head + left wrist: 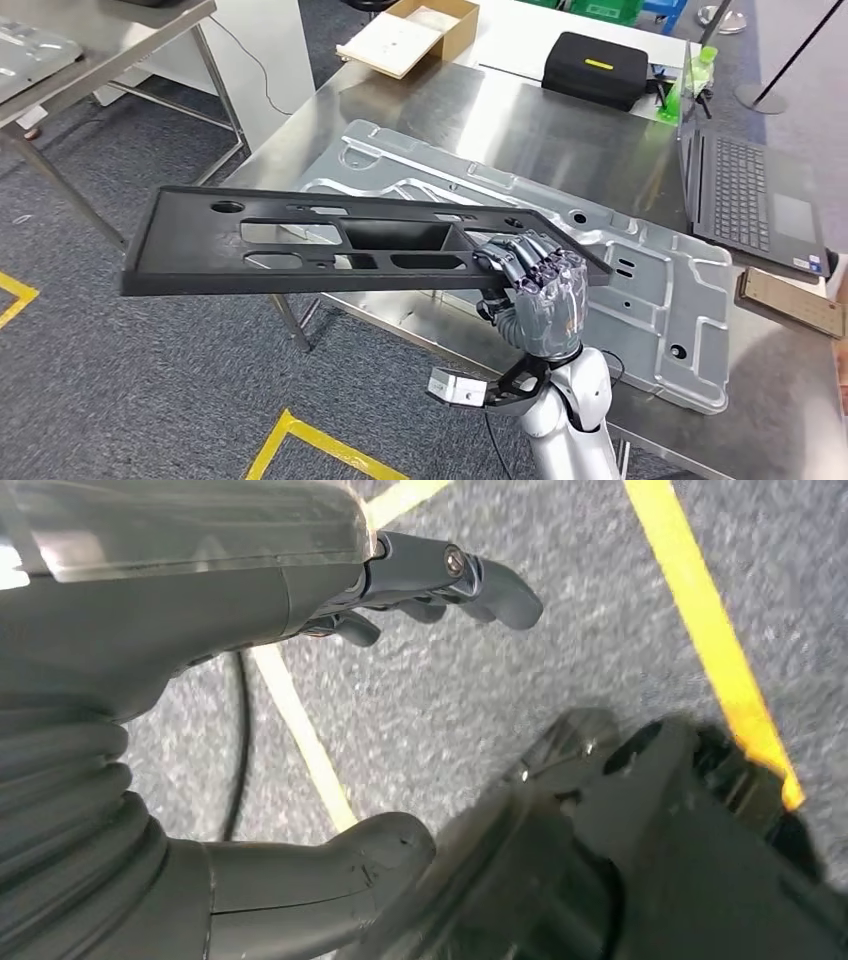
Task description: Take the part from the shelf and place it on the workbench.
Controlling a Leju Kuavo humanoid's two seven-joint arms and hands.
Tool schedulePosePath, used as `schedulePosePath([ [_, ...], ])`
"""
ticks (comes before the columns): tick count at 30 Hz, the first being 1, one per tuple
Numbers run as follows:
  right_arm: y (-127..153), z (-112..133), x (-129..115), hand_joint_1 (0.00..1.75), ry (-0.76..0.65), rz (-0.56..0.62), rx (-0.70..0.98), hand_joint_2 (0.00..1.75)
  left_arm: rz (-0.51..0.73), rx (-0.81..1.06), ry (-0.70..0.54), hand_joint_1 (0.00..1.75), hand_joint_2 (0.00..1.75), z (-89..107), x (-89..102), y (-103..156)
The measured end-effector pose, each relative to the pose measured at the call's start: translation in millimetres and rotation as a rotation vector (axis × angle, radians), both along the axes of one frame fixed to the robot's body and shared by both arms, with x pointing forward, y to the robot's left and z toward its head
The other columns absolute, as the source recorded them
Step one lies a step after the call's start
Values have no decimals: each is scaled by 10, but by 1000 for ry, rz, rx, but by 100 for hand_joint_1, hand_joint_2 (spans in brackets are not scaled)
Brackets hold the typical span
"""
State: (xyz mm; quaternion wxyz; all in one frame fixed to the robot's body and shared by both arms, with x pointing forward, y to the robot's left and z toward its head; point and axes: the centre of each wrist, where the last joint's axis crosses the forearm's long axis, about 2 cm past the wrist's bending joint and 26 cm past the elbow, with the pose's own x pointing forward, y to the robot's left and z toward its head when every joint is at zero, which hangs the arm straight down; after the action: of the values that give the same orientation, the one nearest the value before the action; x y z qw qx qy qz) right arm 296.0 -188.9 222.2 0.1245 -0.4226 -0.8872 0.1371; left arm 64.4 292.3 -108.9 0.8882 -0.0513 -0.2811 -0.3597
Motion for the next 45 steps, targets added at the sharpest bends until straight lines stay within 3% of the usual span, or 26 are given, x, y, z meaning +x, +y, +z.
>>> schedulePosePath([
  [18, -91, -43, 142, 175, 70, -44, 78, 175, -11, 4, -10, 0, 175, 3, 19, 1],
  [33, -681, -536, 568, 175, 361, -177, 195, 175, -25, -16, -7, 0, 175, 1, 7, 4],
  [37, -746, -674, 572, 175, 415, -188, 180, 175, -27, -19, -8, 0, 175, 1, 7, 6],
  [44, -778, -688, 610, 175, 428, -192, 171, 175, -36, -30, -14, 0, 175, 2, 12, 2],
  [45, -779, -686, 615, 131, 428, -192, 170, 175, -37, -30, -15, 0, 175, 2, 14, 2],
])
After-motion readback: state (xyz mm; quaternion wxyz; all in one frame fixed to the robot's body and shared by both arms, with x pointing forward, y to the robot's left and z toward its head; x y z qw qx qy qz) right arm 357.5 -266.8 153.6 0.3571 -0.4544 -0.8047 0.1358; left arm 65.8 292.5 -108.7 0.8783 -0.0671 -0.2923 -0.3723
